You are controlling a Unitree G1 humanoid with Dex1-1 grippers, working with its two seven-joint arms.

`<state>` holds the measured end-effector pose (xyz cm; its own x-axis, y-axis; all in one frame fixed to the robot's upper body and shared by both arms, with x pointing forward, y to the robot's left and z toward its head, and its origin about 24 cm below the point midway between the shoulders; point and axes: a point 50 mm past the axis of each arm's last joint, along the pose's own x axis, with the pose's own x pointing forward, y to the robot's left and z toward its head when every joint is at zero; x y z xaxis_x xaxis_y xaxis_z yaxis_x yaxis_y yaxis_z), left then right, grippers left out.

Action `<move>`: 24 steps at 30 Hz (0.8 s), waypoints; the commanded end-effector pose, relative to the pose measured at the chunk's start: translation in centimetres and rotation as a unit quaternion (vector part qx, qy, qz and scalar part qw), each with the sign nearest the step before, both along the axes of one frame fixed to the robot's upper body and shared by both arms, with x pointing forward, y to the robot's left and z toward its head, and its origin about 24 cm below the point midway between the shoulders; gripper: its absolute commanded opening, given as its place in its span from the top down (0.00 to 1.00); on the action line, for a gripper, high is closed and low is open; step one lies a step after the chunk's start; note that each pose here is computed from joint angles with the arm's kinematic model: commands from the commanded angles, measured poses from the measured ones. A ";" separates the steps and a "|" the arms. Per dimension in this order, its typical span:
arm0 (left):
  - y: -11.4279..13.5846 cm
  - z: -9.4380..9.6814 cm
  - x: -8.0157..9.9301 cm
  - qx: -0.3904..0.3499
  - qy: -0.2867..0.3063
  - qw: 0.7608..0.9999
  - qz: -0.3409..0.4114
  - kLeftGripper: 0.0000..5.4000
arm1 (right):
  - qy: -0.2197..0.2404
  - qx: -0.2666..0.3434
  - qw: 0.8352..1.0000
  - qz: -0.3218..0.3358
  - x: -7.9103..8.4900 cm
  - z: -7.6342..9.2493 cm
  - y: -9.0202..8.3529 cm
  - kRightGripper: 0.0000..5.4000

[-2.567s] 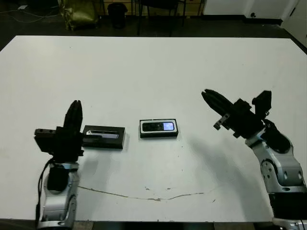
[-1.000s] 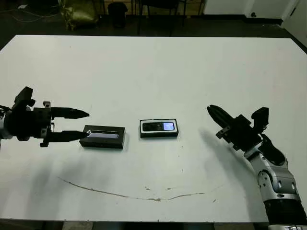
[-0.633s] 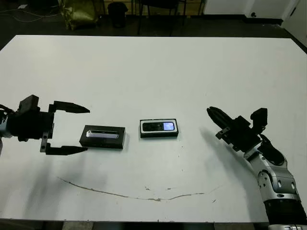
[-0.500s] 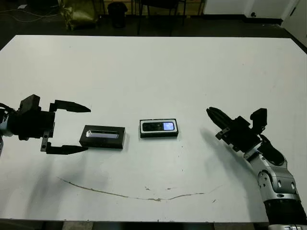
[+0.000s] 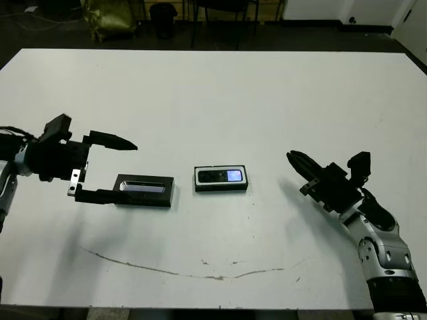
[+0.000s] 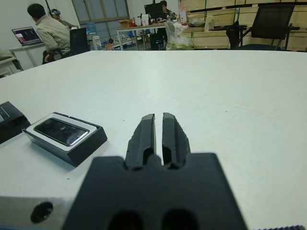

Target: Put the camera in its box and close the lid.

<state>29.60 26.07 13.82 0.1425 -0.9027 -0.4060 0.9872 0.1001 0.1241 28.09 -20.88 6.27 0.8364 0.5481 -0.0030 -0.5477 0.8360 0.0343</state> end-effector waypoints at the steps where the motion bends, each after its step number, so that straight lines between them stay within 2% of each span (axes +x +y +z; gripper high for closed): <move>1: -0.1 -0.4 0.2 0.016 0.017 1.000 -0.001 0.00 | 0.000 -0.016 1.000 -0.011 -0.1 -0.3 -0.5 1.00; 14: -0.9 -0.9 0.4 0.061 0.030 0.997 -0.024 0.00 | 0.004 -0.016 1.000 -0.017 -0.1 -0.5 -0.6 1.00; 24: -1.3 -1.5 0.8 0.068 0.036 0.996 -0.034 0.00 | 0.004 -0.007 1.000 -0.016 -0.2 -0.6 -0.5 1.00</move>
